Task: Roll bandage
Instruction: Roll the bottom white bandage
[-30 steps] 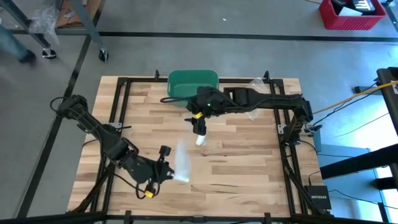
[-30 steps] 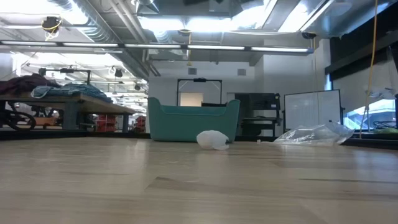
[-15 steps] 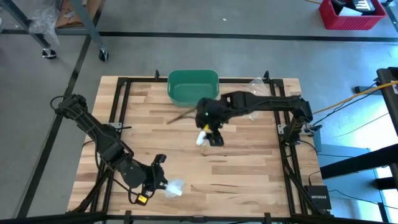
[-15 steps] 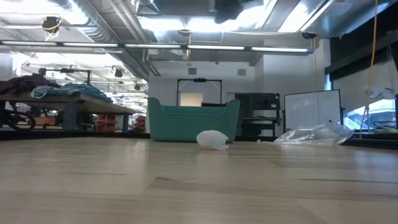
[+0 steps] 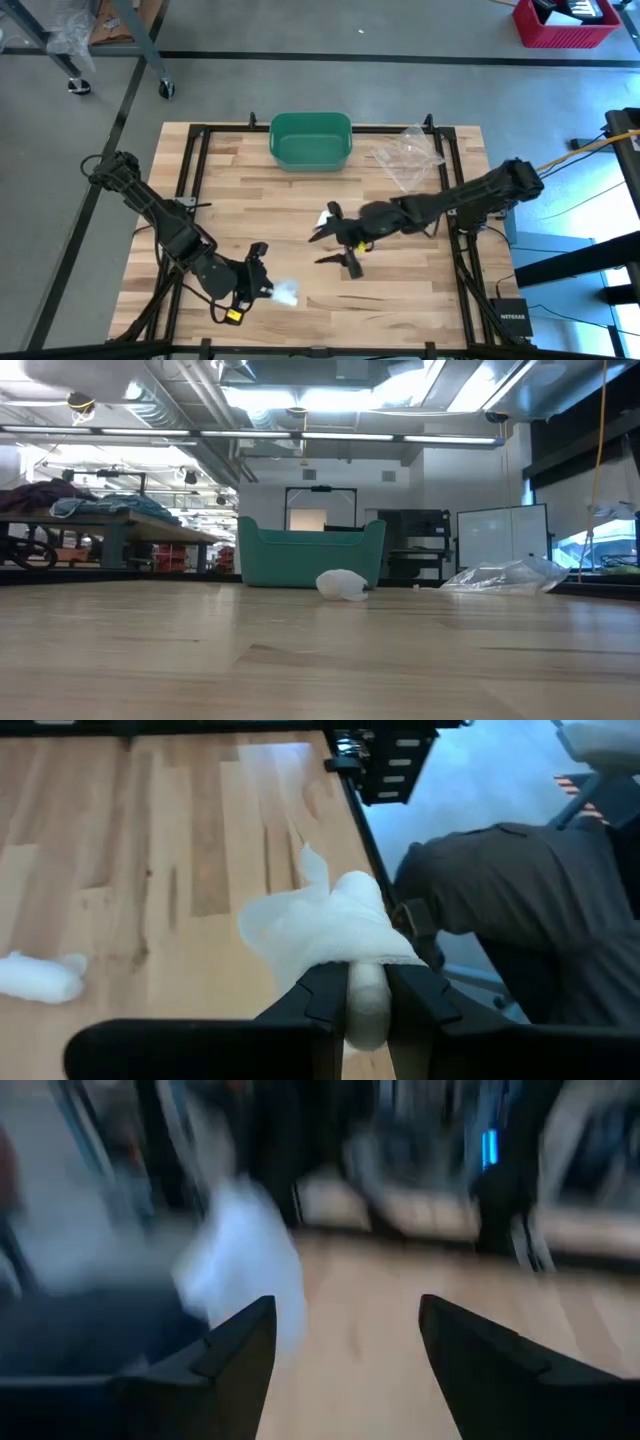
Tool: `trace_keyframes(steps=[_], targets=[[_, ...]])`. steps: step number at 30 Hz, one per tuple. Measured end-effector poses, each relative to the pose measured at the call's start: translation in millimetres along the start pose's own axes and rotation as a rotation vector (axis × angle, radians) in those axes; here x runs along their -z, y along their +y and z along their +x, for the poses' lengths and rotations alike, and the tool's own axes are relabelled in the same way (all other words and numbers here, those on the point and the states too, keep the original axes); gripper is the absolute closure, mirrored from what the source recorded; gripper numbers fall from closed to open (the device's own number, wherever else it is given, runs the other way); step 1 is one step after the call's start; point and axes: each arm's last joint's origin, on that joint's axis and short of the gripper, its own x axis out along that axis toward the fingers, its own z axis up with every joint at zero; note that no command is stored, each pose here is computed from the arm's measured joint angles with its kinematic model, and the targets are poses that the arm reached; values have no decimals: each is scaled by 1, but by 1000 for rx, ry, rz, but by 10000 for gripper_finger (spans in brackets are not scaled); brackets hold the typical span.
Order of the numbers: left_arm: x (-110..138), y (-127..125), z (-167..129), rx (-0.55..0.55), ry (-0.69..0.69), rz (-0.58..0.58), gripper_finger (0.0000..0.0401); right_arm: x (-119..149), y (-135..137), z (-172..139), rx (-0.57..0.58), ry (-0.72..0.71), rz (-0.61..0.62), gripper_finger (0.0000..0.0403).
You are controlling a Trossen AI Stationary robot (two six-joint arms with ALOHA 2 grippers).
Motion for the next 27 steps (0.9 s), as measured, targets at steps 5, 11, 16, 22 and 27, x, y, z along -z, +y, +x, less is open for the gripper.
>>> trace_keyframes(steps=[5,11,16,22,27], targets=[[-4,9,3,-33,-11,-22,361,18,16,14,-65,-346,30,155],[-9,16,5,-52,-41,-27,361,27,23,35,-66,-319,2,155],[-9,16,5,-67,-46,-12,361,23,21,38,-23,-277,3,155],[-11,15,5,-69,-71,4,361,26,20,40,32,-211,8,155],[-14,15,5,-64,-92,18,361,28,19,41,53,-203,11,155]])
